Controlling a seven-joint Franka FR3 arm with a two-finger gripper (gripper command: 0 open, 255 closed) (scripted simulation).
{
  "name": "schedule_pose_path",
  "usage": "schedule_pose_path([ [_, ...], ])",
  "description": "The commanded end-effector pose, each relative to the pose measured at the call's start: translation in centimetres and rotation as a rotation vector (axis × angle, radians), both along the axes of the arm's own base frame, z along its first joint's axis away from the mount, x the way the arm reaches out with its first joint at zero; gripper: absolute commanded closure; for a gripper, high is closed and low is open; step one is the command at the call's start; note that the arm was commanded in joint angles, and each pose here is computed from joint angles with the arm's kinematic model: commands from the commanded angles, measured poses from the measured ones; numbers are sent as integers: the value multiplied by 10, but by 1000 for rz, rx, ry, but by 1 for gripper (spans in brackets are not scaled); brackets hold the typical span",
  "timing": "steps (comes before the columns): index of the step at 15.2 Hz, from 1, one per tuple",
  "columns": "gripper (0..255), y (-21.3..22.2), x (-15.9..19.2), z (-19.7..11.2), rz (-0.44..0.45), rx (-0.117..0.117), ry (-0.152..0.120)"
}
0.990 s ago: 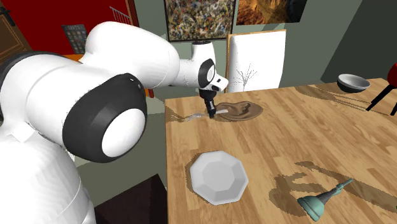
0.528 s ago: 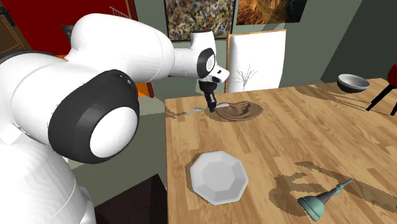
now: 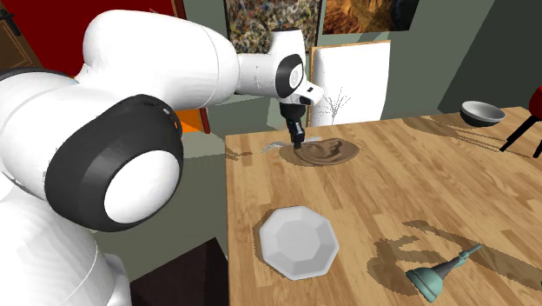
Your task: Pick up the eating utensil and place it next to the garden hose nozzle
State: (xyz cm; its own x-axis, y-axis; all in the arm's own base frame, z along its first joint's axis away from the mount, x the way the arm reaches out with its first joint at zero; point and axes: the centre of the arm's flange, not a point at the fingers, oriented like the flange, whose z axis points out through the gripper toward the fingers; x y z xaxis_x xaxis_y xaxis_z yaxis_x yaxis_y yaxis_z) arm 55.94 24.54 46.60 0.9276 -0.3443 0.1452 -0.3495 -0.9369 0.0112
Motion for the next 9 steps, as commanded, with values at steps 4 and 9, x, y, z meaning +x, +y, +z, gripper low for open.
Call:
schedule_pose_path([
  [4,255,-55,33,-1,1,0,0],
  [9,255,-112,65,-1,1,0,0],
])
